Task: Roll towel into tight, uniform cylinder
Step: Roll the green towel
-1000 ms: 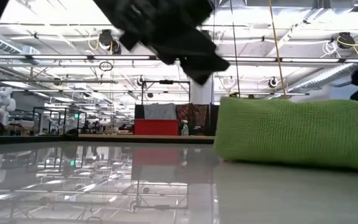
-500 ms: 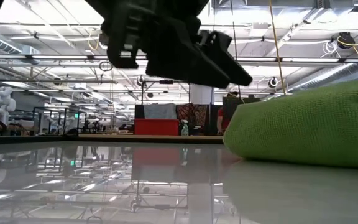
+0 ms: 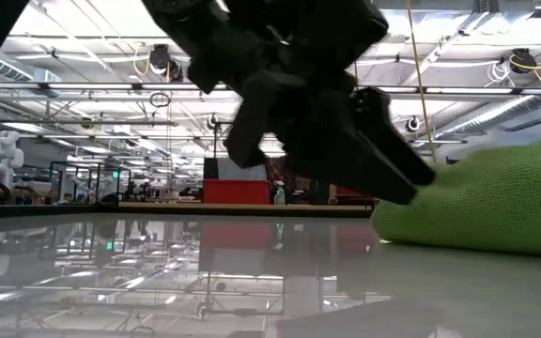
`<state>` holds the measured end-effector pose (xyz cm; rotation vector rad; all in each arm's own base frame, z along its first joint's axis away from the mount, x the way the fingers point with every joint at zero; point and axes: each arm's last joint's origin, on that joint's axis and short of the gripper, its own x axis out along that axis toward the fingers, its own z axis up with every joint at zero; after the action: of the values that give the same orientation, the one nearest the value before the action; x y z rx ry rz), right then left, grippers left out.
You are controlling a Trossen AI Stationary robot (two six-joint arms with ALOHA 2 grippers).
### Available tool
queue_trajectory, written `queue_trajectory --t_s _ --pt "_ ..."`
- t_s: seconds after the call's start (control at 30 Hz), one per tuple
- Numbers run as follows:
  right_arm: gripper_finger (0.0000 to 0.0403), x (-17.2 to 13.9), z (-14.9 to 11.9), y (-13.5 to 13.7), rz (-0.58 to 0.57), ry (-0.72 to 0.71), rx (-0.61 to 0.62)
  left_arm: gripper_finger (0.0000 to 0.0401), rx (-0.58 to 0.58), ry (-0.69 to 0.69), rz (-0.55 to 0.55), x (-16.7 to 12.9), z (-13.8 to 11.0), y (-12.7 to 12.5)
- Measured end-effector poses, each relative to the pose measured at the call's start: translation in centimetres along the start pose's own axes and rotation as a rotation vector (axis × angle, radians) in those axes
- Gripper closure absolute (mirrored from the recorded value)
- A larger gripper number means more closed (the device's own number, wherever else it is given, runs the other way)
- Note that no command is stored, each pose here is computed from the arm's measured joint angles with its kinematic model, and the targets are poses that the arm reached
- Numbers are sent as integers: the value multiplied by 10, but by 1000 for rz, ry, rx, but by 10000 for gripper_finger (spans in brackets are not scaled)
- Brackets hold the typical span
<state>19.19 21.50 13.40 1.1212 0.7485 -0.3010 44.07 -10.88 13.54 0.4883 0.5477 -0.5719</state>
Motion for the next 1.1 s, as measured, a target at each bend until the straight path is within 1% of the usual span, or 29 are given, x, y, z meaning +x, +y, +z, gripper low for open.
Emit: queue_trajectory --t_s 0.07,0.17,0.3,0.43,0.6,0.7,0.8,0.87,0.93,1.1 --pt "385 0 0 2 16 4 12 129 -7 38 -5 7 -1 2" --pt "373 0 -1 4 35 8 23 135 -23 105 -45 17 -2 3" --pt "350 0 -1 6 53 11 25 167 -48 162 -131 26 -1 5" --pt "313 -1 -2 8 74 14 -29 219 -63 186 -183 29 0 5" --pt "241 -10 1 16 124 15 -140 295 -78 211 -207 27 -3 7" --pt "199 -20 5 21 146 11 -207 343 -94 274 -231 24 -8 8" --pt "172 -28 9 24 155 7 -260 384 -87 359 -251 18 -18 10" --pt "165 -30 11 23 142 3 -287 392 -95 406 -269 14 -24 13" --pt "165 -29 13 23 129 -6 -328 387 -114 441 -282 10 -29 16" --pt "183 -21 27 22 88 -56 -454 371 -182 524 -316 -3 -41 26"
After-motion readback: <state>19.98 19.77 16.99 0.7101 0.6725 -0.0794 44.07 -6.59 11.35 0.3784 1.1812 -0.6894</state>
